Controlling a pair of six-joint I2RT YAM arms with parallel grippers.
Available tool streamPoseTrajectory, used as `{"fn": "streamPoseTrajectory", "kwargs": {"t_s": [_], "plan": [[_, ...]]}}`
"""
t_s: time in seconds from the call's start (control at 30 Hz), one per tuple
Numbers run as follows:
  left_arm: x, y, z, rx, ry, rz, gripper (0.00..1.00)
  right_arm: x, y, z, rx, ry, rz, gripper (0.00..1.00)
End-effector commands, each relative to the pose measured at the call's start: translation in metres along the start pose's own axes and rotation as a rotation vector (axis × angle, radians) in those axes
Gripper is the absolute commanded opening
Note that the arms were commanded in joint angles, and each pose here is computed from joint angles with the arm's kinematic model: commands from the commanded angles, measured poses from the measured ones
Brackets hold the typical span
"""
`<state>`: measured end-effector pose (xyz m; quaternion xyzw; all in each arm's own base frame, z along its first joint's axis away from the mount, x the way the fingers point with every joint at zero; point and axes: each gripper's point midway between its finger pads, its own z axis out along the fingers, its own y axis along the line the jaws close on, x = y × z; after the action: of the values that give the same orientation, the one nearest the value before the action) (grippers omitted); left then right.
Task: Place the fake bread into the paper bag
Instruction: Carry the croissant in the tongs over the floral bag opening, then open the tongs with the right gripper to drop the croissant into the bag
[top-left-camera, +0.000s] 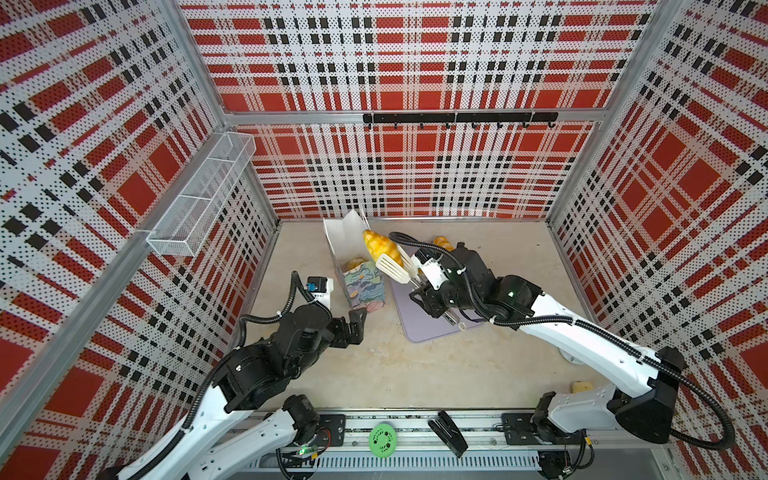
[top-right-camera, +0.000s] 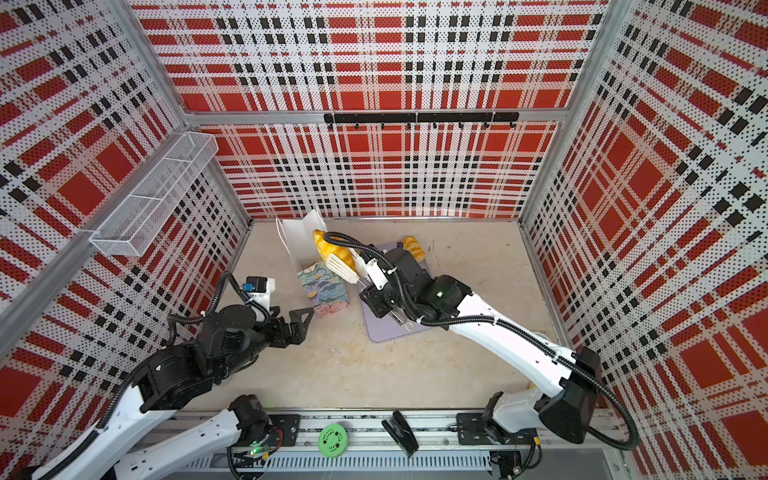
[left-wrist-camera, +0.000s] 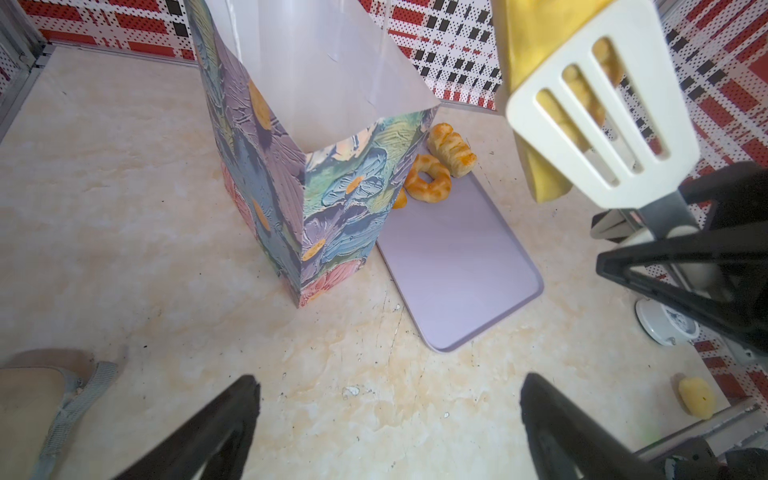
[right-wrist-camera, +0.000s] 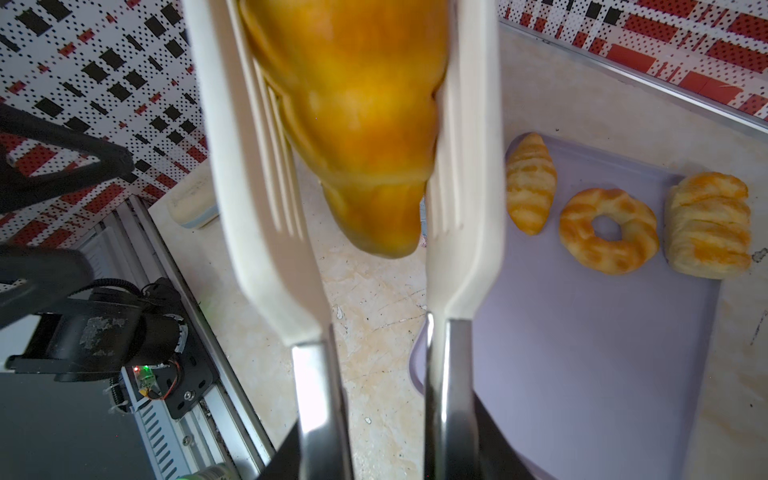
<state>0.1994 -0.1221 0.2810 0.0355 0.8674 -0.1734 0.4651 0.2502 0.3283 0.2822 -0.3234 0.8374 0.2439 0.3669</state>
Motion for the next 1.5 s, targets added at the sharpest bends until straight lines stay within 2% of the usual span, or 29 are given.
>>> {"fn": "streamPoseTrajectory", "kwargs": {"t_s": [0.0, 0.63, 1.07, 1.23, 1.47], "plan": [[-0.008, -0.001, -0.006, 0.016, -0.004, 0.017, 0.99, -0.035, 0.012, -0.005, -0.041, -0.091, 0.000, 0.41], [-0.018, 0.014, -0.002, 0.013, 0.015, -0.025, 0.99, -0.092, 0.037, 0.035, -0.126, -0.177, 0.021, 0.43], [-0.010, 0.021, 0.007, 0.009, 0.052, -0.049, 0.99, -0.113, 0.027, 0.063, -0.049, -0.201, 0.022, 0.45], [0.003, 0.018, 0.014, 0.031, 0.088, -0.061, 0.99, -0.112, 0.020, 0.080, -0.002, -0.167, 0.016, 0.46], [0.004, 0.020, 0.013, 0.026, 0.079, -0.068, 0.99, -0.108, 0.011, 0.093, 0.053, -0.126, 0.004, 0.47]]}}
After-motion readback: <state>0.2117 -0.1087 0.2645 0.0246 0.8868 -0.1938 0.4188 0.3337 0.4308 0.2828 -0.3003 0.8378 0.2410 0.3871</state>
